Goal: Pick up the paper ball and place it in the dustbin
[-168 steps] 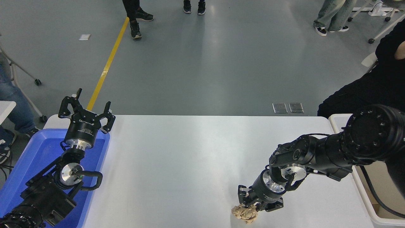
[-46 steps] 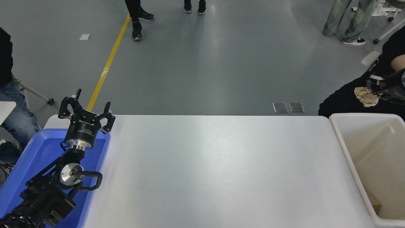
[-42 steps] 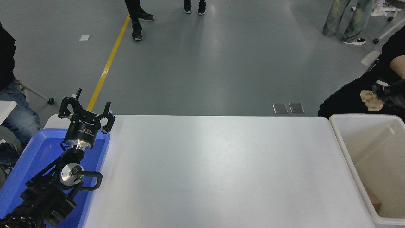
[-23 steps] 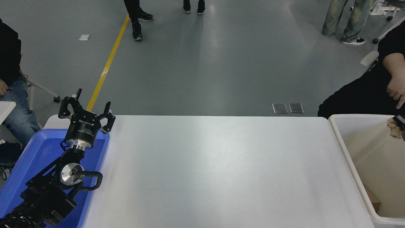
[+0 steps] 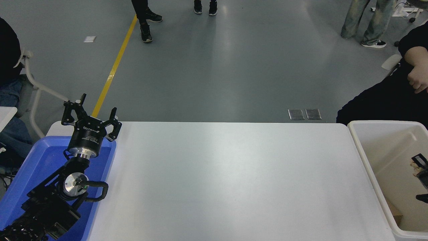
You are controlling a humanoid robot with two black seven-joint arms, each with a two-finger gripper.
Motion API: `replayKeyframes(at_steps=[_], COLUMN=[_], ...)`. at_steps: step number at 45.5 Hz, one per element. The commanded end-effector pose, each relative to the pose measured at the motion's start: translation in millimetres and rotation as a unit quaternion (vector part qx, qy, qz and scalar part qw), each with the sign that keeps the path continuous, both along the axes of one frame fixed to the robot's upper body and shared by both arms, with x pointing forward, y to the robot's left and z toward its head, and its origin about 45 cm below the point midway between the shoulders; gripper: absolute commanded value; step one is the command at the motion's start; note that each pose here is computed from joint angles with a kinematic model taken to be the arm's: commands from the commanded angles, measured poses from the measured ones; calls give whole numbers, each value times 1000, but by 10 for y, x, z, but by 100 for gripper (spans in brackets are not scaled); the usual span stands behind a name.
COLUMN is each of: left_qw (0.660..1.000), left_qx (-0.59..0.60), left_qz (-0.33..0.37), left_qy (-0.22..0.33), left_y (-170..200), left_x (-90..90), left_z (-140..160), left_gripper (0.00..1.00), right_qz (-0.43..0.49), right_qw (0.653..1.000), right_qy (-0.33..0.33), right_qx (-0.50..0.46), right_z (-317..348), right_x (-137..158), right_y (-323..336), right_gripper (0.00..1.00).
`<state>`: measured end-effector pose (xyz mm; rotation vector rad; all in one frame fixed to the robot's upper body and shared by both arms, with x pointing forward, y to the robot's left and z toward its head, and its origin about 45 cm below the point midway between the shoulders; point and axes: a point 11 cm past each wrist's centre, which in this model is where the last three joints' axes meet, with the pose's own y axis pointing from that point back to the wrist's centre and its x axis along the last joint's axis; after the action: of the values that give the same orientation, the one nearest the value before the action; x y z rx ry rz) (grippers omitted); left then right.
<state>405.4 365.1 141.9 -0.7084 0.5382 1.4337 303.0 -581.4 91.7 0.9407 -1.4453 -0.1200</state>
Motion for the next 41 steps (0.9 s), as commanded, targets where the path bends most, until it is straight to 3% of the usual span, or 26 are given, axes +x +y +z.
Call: replayKeyframes(at_steps=[1,22,30,35,41], left_qw=[1000,1000,1000,1000,1000], left_qx=[0,0,0,0,0], left_qz=[0,0,0,0,0], left_qy=[-1,0,0,0,-1], left_y=[-2,1,1,1,-2], left_x=[1,0,0,0,5], left_z=[4,1,1,1,6], left_gripper=[98,98,98,98,98], right_qz=[-8,-2,-27,-18,-5], right_qw=[999,1000,995,995,991], right_qy=[-18,-23,-91,-92,-125], right_qx=[-26,-6,35,38,45], right_z=[19,-43,216,254,577], right_x=[-6,92,432,494,805], right_y=[-19,146,235,269,342], right_gripper=[99,100,100,100,100])
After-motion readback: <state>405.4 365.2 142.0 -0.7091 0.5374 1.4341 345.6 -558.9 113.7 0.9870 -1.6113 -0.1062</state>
